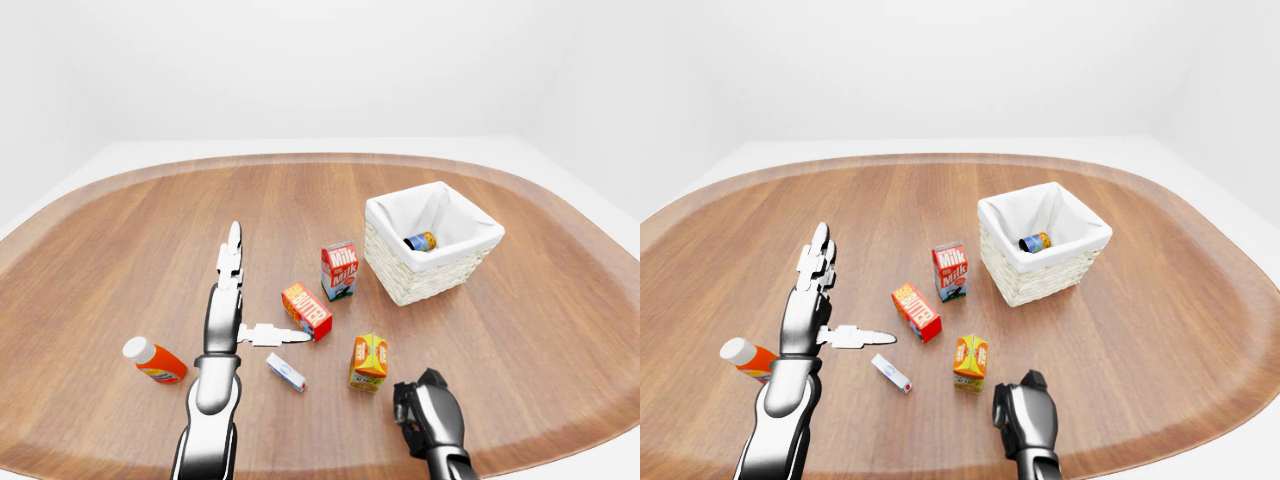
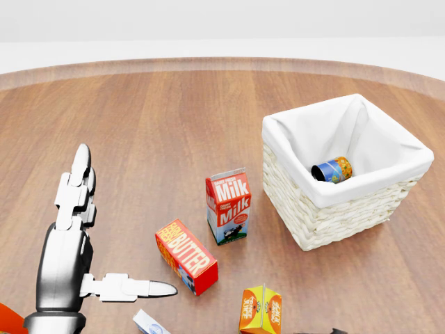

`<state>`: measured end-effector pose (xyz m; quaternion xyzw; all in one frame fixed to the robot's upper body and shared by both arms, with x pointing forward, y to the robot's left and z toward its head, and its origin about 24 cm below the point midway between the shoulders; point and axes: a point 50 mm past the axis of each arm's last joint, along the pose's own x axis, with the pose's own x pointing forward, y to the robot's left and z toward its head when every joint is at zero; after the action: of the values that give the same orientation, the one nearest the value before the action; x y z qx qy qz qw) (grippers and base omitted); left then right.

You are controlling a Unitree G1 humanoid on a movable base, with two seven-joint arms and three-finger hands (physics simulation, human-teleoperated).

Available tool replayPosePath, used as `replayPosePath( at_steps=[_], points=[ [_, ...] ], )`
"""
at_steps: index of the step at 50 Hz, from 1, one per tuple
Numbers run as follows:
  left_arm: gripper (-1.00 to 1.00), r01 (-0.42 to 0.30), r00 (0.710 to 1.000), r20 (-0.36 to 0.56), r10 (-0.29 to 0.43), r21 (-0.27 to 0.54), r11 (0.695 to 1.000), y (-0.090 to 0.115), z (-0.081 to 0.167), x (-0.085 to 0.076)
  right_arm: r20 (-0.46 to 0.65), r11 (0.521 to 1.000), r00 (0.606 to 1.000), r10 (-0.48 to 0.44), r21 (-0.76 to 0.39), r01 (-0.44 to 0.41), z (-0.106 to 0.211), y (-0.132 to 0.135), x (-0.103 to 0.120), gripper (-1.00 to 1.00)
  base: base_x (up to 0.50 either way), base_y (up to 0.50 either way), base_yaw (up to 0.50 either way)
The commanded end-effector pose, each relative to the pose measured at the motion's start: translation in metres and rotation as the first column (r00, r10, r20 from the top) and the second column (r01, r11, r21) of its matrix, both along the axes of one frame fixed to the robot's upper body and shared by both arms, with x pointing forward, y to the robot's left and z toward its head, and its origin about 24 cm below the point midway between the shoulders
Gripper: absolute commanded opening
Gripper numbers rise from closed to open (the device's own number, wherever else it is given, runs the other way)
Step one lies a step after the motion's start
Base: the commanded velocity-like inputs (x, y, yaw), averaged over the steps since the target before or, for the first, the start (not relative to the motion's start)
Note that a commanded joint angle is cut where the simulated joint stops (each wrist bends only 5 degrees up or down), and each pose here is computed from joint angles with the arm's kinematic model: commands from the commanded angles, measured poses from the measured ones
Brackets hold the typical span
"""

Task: Pick up the alphabet soup and the tomato sauce, and put them in the basket.

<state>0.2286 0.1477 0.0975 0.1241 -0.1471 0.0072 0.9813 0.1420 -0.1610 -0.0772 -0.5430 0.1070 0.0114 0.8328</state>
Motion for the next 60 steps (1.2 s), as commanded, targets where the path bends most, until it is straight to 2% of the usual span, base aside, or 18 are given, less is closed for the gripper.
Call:
replayPosePath(
  at_steps=[1,5,10,18,25,32,45,60],
  points=[
    [1.0,-0.01,1.0,0.01,0.01,0.003,1.0,0.001,0.002,-0.001,0.02,0.999,1.0,-0.021,0.029,0.021,0.005,0.0,-0.002,-1.0,0.0,0.0,0.0],
    [1.0,-0.011,1.0,0.01,0.011,0.003,1.0,0.001,0.002,-0.001,0.055,0.996,0.997,-0.057,0.068,0.054,0.014,-0.002,-0.004,-1.0,0.0,0.0,0.0],
    [1.0,-0.011,1.0,0.01,0.011,0.002,1.0,0.001,0.002,-0.001,0.127,0.978,0.981,-0.149,0.163,0.128,0.034,-0.01,-0.004,-1.0,0.0,0.0,0.0],
    [1.0,-0.011,1.0,0.01,0.011,0.003,1.0,0.001,0.002,-0.001,0.095,0.919,0.973,-0.211,0.357,0.165,0.061,-0.022,0.0,-1.0,0.0,0.0,0.0],
    [1.0,-0.011,1.0,0.01,0.011,0.003,1.0,0.001,0.002,-0.001,0.067,0.877,0.969,-0.236,0.445,0.183,0.07,-0.028,0.0,-1.0,0.0,0.0,0.0],
    [1.0,-0.011,1.0,0.01,0.011,0.003,1.0,0.001,0.002,-0.001,0.08,0.818,0.969,-0.232,0.556,0.15,0.088,-0.03,0.002,-1.0,0.0,0.0,0.0],
    [1.0,-0.011,1.0,0.01,0.011,0.002,1.0,0.001,0.002,-0.001,0.109,0.751,0.969,-0.22,0.653,0.097,0.107,-0.031,0.001,-1.0,0.0,0.0,0.0],
    [1.0,-0.011,1.0,0.01,0.011,0.002,1.0,0.001,0.002,-0.001,0.243,0.687,0.951,-0.189,0.725,-0.048,0.146,-0.035,0.002,-1.0,0.0,0.0,0.0]
  ],
)
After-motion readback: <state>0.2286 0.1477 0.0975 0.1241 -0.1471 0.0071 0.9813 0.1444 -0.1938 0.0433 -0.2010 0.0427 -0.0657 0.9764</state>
